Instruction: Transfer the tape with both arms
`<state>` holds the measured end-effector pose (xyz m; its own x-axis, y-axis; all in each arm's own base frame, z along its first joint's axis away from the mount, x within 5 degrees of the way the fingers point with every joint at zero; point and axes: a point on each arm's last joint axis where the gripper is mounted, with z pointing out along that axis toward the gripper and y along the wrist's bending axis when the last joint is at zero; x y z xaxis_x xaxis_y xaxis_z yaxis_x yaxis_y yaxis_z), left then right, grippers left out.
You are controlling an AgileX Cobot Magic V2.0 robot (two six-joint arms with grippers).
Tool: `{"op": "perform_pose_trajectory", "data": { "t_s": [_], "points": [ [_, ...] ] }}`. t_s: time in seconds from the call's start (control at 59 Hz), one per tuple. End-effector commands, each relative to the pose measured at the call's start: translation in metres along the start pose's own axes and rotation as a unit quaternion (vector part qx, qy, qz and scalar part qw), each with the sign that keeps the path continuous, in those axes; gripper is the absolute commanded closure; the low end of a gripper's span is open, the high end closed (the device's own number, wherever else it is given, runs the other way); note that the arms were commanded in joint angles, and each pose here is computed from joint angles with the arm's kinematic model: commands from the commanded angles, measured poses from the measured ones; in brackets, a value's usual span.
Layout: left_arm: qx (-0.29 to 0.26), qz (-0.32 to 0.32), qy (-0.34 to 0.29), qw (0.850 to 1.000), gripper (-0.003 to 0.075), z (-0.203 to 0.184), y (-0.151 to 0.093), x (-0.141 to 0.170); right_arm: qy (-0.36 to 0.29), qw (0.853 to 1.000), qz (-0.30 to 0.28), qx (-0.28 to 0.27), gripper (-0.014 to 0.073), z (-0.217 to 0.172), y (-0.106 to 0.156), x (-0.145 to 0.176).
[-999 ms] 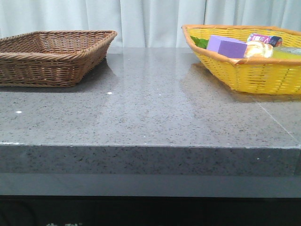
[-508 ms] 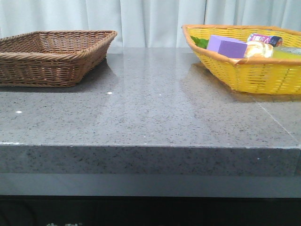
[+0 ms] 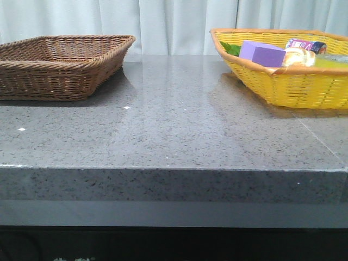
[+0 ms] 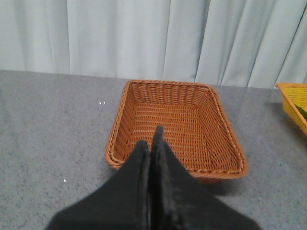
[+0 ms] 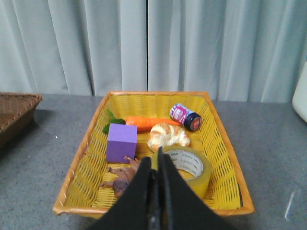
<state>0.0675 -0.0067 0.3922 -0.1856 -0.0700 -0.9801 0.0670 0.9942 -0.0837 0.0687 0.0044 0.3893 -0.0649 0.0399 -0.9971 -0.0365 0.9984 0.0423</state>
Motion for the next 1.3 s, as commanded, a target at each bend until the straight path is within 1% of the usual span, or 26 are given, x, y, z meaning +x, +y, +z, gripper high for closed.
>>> {"op": "perform_pose_trajectory", "data": {
  "t_s": [0.0,0.152,0.356,0.474,0.525,0.542,0.576,0.593,0.61,0.627,0.694,0.711,0.728,0.745,0.762,0.779,0.796,0.813,0.864,0.948,1.067,1.186,1.287],
  "points": [
    [0.017,-0.022,-0.018,0.999,0.074,0.01,-0.003,-0.012,-0.008,1.0,-0.01,0.009,0.0663,0.015,-0.002,-0.012],
    [0.017,-0.027,0.012,0.999,0.074,0.025,-0.003,-0.007,0.042,0.999,-0.006,0.01,0.0663,0.04,-0.005,-0.003],
    [0.012,-0.027,0.044,0.999,0.074,0.043,-0.001,-0.002,0.109,0.994,-0.003,0.009,0.0663,0.065,-0.007,0.01],
    [0.005,-0.018,0.059,0.998,0.0727,0.051,0.001,0.0,0.128,0.992,-0.002,0.01,0.0657,0.075,-0.008,0.015],
    [0.004,-0.018,0.062,0.998,0.0675,0.053,0.001,0.0,0.131,0.991,-0.001,0.01,0.0634,0.077,-0.008,0.016],
    [0.004,-0.018,0.061,0.998,0.0654,0.053,0.001,0.0,0.133,0.991,-0.001,0.01,0.0612,0.078,-0.008,0.016],
    [0.004,-0.018,0.06,0.998,0.059,0.054,0.001,-0.001,0.134,0.991,-0.001,0.01,0.0559,0.078,-0.008,0.017],
    [0.004,-0.018,0.06,0.998,0.0543,0.054,0.001,0.0,0.134,0.991,-0.001,0.01,0.0531,0.078,-0.008,0.017],
    [0.004,-0.018,0.058,0.998,0.051,0.054,0.001,-0.001,0.134,0.991,-0.001,0.01,0.0486,0.078,-0.008,0.017],
    [0.004,-0.016,0.057,0.998,0.0455,0.054,0.001,-0.001,0.134,0.991,-0.001,0.01,0.0452,0.078,-0.008,0.017],
    [0.004,-0.016,0.054,0.998,0.0279,0.054,0.001,-0.001,0.134,0.991,-0.002,0.01,0.027,0.078,-0.008,0.017],
    [0.004,-0.016,0.054,0.998,0.025,0.054,0.001,-0.001,0.134,0.991,-0.003,0.011,0.0215,0.078,-0.008,0.017],
    [0.004,-0.016,0.054,0.998,0.0212,0.054,0.001,-0.001,0.134,0.991,-0.004,0.011,0.0181,0.078,-0.008,0.017],
    [0.004,-0.016,0.054,0.998,0.0191,0.054,0.001,-0.001,0.134,0.991,-0.004,0.011,0.0133,0.078,-0.008,0.017],
    [0.004,-0.016,0.054,0.998,0.0167,0.054,0.001,-0.001,0.134,0.991,-0.004,0.011,0.0104,0.078,-0.008,0.017],
    [0.004,-0.016,0.054,0.998,0.0157,0.054,0.001,-0.001,0.134,0.991,-0.005,0.011,0.0066,0.078,-0.008,0.017],
    [0.004,-0.016,0.055,0.998,0.0148,0.055,0.001,-0.001,0.135,0.991,-0.005,0.011,0.0045,0.078,-0.008,0.017],
    [0.006,-0.017,0.055,0.998,0.0147,0.055,0.0,-0.001,0.135,0.991,-0.005,0.011,0.0018,0.078,-0.008,0.017],
    [0.017,-0.021,0.055,0.998,0.016,0.055,-0.002,-0.001,0.134,0.991,-0.007,0.012,-0.0015,0.078,-0.008,0.017],
    [0.047,-0.016,0.055,0.997,0.0183,0.054,-0.01,-0.001,0.138,0.99,0.002,0.013,-0.0016,0.08,-0.008,0.013],
    [0.112,0.021,0.057,0.992,0.0197,0.052,-0.025,0.0,0.161,0.986,0.022,0.026,-0.0016,0.091,-0.012,-0.001],
    [0.175,0.036,0.057,0.982,0.0197,0.048,-0.041,0.001,0.199,0.978,0.034,0.052,-0.0016,0.111,-0.024,-0.015],
    [0.221,0.044,0.048,0.973,0.0197,0.043,-0.052,0.001,0.247,0.965,0.047,0.075,-0.0016,0.131,-0.038,-0.021]
  ]
}}
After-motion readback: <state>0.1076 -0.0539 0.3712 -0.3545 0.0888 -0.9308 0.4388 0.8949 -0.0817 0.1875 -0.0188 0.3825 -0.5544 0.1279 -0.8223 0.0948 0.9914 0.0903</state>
